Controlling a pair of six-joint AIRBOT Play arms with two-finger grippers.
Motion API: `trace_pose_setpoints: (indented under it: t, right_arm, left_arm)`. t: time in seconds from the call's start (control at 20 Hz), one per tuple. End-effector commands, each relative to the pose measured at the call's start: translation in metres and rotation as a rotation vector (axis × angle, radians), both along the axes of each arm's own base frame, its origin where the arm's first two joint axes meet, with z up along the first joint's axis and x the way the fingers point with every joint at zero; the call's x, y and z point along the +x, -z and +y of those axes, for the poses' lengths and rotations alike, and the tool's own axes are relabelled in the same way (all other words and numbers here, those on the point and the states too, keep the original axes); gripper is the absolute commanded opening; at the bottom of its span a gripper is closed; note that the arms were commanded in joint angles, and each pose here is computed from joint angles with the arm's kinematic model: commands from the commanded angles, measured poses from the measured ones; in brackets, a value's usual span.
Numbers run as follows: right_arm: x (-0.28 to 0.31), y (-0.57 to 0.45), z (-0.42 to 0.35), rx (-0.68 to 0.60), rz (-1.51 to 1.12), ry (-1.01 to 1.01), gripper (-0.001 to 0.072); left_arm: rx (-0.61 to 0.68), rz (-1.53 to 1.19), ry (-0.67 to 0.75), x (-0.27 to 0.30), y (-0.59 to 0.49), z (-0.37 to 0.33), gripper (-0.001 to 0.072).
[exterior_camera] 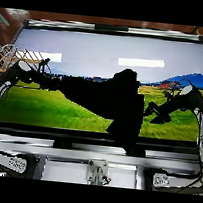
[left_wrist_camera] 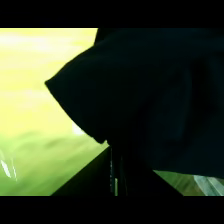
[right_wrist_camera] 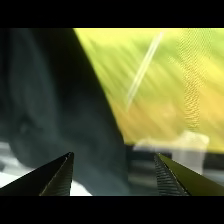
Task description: Fold the shirts.
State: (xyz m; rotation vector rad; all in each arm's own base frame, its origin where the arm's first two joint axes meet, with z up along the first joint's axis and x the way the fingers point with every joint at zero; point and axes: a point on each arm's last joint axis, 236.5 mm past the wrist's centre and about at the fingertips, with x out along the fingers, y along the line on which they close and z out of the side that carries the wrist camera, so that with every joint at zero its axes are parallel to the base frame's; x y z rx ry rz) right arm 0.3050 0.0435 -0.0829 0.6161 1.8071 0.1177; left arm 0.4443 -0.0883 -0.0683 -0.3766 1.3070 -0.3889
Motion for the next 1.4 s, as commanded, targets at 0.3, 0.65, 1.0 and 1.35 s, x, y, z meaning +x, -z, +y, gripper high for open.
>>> trace_pose_setpoints:
  t: [0.3,0.65,1.0,1.35]
  right_arm:
    - [0.005,0.030,0.047,-0.009,-0.084,-0.011,0.0085]
    - [0.101,-0.218,0.050,-0.053,-0.941,-0.174,0.0069]
    - [0.001,-0.593,0.032,-0.206,-1.946,0.019,0.0069]
    - [-0.106,-0.636,0.008,-0.373,-2.062,0.083,0.0069]
  left_arm:
    - [-0.007,-0.032,0.050,-0.007,-0.028,-0.002,0.0033]
    - [0.092,-0.644,0.121,0.019,-0.264,0.000,0.0033]
    - [0.112,-1.498,-0.035,-0.140,-0.611,-0.001,0.0033]
    - [0.214,-1.622,-0.186,-0.251,-0.654,0.026,0.0033]
